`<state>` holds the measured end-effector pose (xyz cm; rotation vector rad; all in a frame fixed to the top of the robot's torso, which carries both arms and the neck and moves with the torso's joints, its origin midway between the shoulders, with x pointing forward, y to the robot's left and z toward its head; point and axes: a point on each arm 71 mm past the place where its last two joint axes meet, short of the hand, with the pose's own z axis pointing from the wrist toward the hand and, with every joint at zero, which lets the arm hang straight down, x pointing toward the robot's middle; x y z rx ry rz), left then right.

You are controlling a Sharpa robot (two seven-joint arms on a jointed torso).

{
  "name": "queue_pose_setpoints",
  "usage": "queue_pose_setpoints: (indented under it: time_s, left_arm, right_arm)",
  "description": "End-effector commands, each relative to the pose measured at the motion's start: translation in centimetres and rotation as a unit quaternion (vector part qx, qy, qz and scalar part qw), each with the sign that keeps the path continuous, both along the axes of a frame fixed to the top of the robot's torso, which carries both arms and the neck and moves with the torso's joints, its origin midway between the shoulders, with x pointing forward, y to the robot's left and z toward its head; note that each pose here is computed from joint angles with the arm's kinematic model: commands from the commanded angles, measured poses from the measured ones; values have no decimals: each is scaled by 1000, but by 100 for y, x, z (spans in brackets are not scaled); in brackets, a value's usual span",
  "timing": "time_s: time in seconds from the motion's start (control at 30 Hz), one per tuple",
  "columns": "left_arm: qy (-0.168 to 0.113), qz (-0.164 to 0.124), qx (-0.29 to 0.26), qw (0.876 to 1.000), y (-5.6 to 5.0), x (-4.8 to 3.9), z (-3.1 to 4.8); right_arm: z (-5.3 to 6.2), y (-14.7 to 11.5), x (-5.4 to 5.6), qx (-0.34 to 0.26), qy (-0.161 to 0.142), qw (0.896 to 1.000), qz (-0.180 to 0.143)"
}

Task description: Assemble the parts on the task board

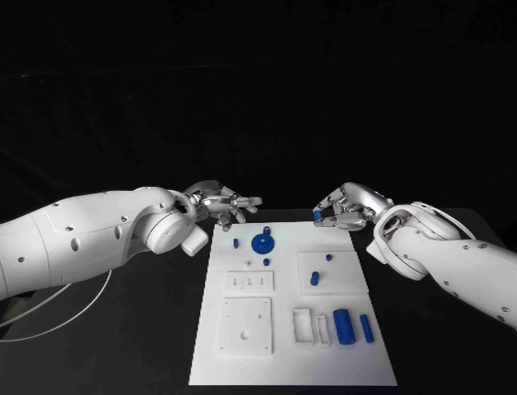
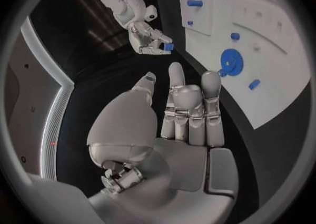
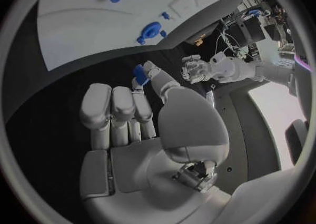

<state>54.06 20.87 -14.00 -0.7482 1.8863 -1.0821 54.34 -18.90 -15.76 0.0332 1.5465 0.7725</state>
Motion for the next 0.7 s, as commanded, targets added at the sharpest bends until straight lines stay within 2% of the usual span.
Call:
queue_pose_setpoints:
  time_s: [0.03,0.3,0.7]
  left_arm:
    - [36,-13,49,998,-45,11,-39]
    - [63,-21,96,993,-212,45,-85]
    - [71,-22,133,988,-401,58,-111]
  right_arm:
    - [1,109,-26,-25,7,1000,-1]
    - [54,407,-73,-29,13,999,16]
    - [41,729,-121,-38,28,998,33]
